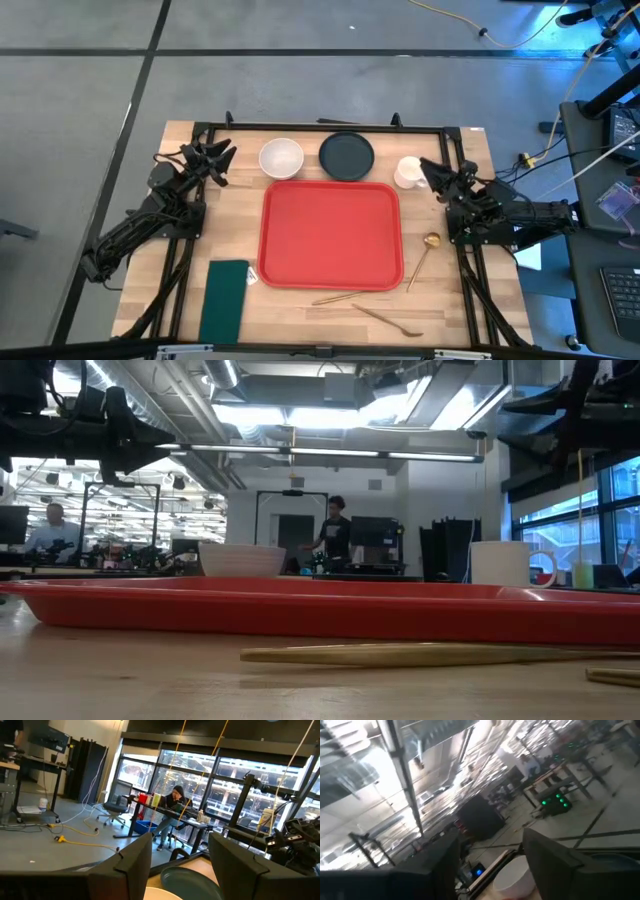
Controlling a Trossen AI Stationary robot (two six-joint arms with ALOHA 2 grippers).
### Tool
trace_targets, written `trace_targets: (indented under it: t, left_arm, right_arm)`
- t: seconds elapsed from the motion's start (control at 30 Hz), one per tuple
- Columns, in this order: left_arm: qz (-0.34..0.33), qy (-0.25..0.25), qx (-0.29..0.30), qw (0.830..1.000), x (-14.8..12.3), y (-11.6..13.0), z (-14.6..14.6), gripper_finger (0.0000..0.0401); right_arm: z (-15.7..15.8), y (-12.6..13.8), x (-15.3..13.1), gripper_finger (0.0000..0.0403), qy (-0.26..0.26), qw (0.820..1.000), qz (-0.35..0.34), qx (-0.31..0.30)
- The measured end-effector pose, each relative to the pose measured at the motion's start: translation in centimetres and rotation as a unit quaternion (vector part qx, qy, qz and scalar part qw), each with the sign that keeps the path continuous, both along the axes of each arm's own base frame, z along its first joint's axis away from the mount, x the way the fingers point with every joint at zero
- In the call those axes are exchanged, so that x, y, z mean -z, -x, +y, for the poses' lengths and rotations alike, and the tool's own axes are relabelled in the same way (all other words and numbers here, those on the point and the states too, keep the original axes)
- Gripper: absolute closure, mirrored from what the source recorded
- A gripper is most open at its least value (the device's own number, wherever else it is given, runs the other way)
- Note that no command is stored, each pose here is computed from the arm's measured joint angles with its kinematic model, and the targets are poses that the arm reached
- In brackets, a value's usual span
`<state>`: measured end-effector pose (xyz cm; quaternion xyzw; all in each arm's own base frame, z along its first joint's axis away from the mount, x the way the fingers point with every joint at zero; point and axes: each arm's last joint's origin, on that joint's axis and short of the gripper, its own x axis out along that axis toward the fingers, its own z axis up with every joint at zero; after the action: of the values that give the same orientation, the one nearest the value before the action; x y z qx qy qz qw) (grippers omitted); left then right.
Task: Set up tray
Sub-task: Put the white mug on the red serving tray
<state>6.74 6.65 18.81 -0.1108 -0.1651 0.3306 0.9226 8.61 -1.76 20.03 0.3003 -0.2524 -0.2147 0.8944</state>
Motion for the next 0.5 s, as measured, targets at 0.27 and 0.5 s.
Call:
trace_targets:
  t: [0.27, 0.5]
  left_arm:
    - [-0.004, 0.004, -0.006, 1.0, 0.0, 0.0, 0.0, 0.0214]
    - [-0.013, 0.013, -0.058, 0.998, 0.0, 0.2, 0.2, 0.0214]
  right_arm:
    - [-0.3, 0.9, -4.5, 0.0185, -0.003, 0.993, 0.086, 0.082]
    - [-0.8, 0.3, -10.4, 0.0222, -0.052, 0.948, 0.281, 0.143]
